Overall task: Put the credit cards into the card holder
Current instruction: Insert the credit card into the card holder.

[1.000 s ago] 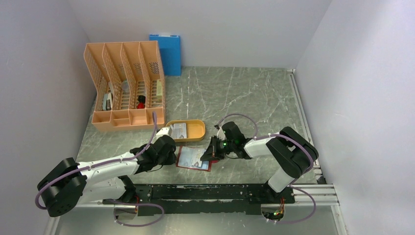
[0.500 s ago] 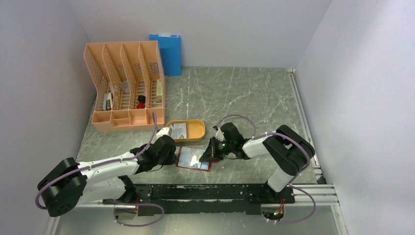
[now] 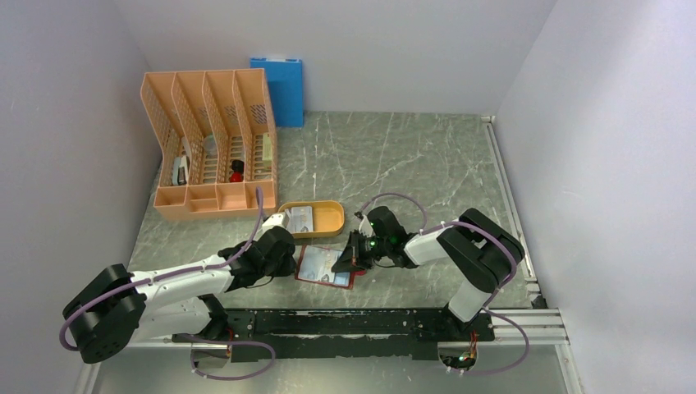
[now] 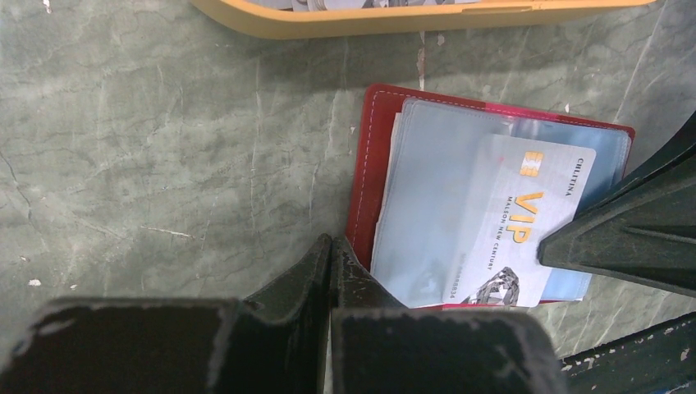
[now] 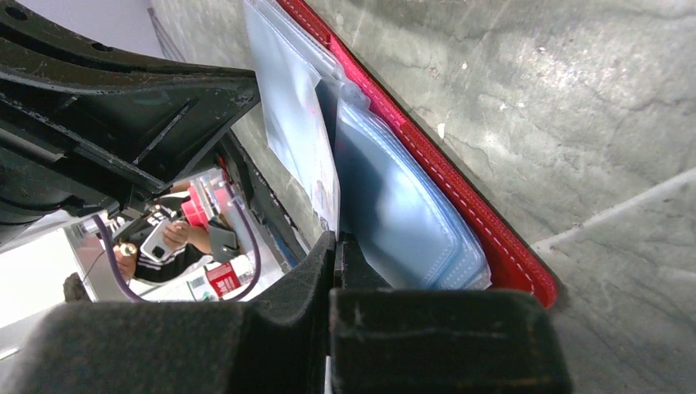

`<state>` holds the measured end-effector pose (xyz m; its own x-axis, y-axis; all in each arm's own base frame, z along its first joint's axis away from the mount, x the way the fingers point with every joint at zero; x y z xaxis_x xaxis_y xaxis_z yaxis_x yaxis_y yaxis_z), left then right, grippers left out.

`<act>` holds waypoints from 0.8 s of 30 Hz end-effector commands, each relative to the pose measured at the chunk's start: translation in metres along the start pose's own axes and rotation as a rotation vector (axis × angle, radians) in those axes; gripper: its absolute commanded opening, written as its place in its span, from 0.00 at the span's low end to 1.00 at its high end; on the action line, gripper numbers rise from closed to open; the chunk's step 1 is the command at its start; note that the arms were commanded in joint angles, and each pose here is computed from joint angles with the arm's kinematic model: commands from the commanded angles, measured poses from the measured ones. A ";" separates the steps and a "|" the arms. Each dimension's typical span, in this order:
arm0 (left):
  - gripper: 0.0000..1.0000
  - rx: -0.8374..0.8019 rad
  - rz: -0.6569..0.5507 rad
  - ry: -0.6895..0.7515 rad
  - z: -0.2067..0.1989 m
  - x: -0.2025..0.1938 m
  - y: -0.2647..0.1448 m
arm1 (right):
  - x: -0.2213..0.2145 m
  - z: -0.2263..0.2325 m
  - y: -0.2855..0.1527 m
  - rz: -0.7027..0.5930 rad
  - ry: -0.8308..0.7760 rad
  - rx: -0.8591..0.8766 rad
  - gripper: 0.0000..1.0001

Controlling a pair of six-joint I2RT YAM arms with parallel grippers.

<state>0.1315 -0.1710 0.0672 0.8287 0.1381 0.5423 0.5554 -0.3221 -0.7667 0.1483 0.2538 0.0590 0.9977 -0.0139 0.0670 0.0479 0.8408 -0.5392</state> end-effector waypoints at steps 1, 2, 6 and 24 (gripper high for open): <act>0.06 0.047 0.100 0.032 0.017 -0.021 0.001 | 0.003 -0.004 0.002 -0.049 -0.007 -0.032 0.00; 0.06 0.046 0.099 0.032 0.017 -0.021 0.000 | 0.004 -0.005 0.002 -0.051 -0.008 -0.033 0.00; 0.06 0.044 0.098 0.033 0.016 -0.021 0.000 | 0.007 -0.005 0.005 -0.051 -0.010 -0.027 0.00; 0.06 0.041 0.112 0.033 0.016 -0.023 0.003 | 0.009 -0.006 0.012 -0.047 -0.004 -0.003 0.00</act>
<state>0.1321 -0.1722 0.0671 0.8287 0.1390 0.5422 0.5552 -0.3274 -0.7646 0.1549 0.2585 0.0546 0.9957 -0.0363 0.0852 0.0759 0.8472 -0.5258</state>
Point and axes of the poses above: each gripper's point midway between its finger pads, its own y axis out along the fingers, its own z axis along the line the jaws close on, x = y × z, the point moved 7 cm from there along -y, back along the fingers, and after that the axes turned 1 degree about y, right-handed, at the moved point
